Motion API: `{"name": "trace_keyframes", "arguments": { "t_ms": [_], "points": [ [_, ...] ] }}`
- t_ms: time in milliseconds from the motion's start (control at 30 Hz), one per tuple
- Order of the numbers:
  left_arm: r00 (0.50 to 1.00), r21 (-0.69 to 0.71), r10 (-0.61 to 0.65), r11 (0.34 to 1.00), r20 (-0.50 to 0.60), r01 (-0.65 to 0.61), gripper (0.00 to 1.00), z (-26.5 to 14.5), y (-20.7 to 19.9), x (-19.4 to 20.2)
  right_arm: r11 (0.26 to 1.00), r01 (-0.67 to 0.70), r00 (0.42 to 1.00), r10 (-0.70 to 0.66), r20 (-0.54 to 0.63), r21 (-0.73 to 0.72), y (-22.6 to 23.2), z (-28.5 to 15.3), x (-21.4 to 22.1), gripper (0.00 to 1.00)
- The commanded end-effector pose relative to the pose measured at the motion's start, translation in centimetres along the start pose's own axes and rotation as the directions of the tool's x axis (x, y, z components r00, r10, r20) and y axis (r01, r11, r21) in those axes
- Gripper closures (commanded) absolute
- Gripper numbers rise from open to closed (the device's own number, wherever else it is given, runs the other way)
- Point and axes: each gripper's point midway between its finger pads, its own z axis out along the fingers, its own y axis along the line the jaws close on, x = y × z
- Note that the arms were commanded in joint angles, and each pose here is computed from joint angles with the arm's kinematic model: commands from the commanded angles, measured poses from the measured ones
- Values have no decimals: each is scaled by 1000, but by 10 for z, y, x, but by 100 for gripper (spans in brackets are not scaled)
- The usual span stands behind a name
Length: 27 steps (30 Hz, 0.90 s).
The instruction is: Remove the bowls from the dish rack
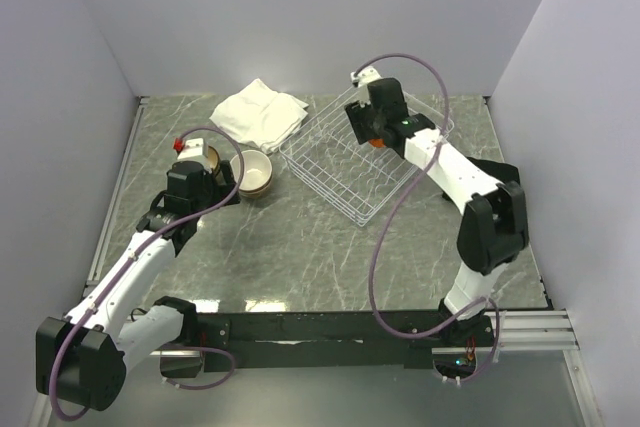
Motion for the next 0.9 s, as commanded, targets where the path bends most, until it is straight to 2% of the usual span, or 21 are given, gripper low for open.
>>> {"name": "trace_keyframes", "arguments": {
  "t_ms": [0, 67, 233, 433, 467, 733, 867],
  "points": [
    [998, 95, 6, 995, 56, -11, 0, -5, -19, -18, 968, -185, 967, 210, 143, -171, 20, -46, -40, 61],
    [998, 137, -1, 990, 55, -7, 1, -6, -28, -20, 939, -230, 944, 279, 177, -256, 30, -63, -52, 61],
    [996, 227, -48, 973, 79, 29, 1, -8, -50, -40, 848, -330, 885, 431, 177, -415, 52, -94, -57, 60],
    [991, 399, -98, 915, 89, 55, 1, -14, -103, -68, 676, -389, 797, 588, 139, -626, 84, -133, -61, 60],
    [991, 422, -104, 905, 89, 57, 0, -14, -110, -70, 634, -395, 765, 628, 145, -664, 87, -141, -70, 60],
    [988, 602, -144, 794, 54, 83, 1, -20, -172, -78, 400, -427, 659, 752, 23, -811, 110, -179, -60, 60],
    [990, 649, -141, 754, 13, 99, 1, -20, -189, -67, 335, -409, 629, 778, 4, -849, 114, -192, -58, 60]
  ]
}}
